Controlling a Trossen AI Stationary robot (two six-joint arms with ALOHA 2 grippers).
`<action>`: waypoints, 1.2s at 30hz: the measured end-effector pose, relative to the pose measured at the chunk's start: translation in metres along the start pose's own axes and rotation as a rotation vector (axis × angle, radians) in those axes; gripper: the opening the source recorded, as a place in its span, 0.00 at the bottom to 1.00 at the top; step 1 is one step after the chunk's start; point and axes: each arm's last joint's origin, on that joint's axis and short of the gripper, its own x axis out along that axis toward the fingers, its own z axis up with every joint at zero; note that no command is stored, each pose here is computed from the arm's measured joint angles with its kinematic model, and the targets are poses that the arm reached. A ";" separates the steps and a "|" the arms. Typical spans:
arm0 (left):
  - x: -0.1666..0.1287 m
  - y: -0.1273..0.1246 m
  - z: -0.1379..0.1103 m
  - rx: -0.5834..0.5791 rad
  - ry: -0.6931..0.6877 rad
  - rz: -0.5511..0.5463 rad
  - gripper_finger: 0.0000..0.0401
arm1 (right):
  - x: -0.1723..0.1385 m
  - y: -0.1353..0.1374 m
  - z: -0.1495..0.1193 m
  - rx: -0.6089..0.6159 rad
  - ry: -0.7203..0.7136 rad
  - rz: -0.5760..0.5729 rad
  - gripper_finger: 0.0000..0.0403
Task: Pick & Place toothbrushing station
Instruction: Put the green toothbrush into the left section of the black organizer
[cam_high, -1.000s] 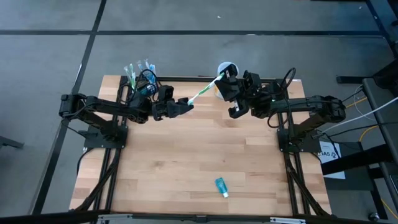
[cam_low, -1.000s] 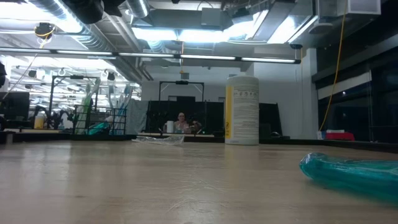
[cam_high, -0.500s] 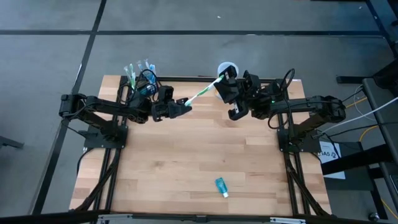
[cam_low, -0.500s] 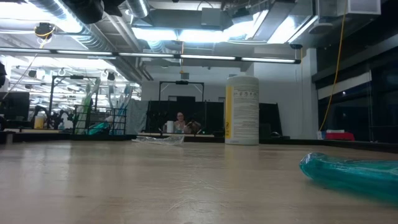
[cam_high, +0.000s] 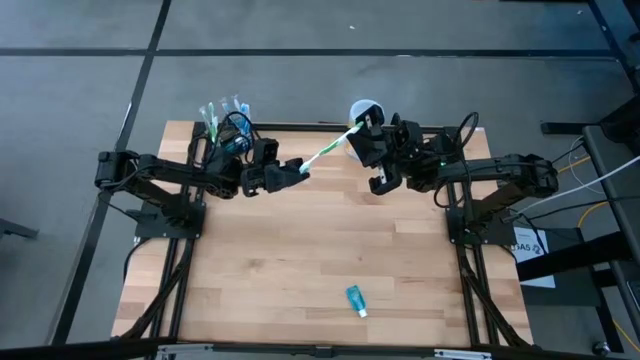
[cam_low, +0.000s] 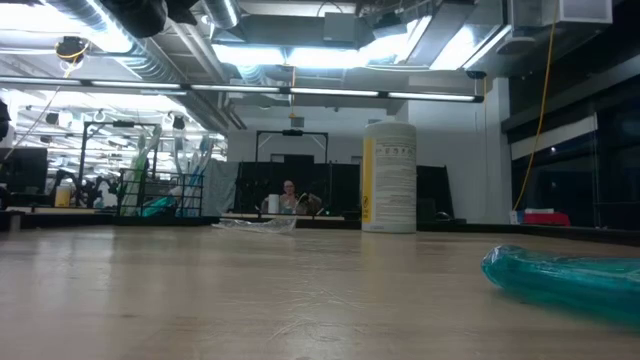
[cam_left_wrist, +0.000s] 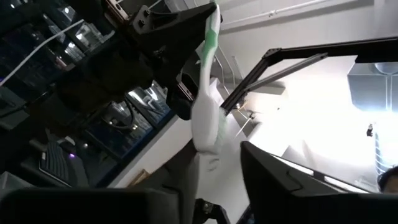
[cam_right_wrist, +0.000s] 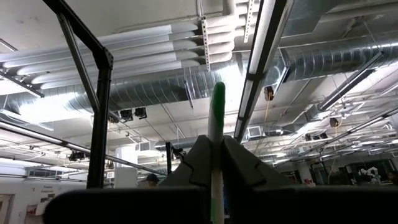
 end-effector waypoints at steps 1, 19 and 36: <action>0.000 0.000 0.000 0.000 0.000 0.001 0.31 | 0.000 0.000 0.000 0.000 0.001 0.000 0.04; -0.002 0.006 0.006 0.003 -0.007 0.040 0.31 | 0.000 0.001 0.000 0.007 0.009 -0.003 0.04; -0.002 0.006 0.006 0.025 -0.004 0.043 0.07 | 0.000 0.000 0.000 0.007 0.011 -0.024 0.04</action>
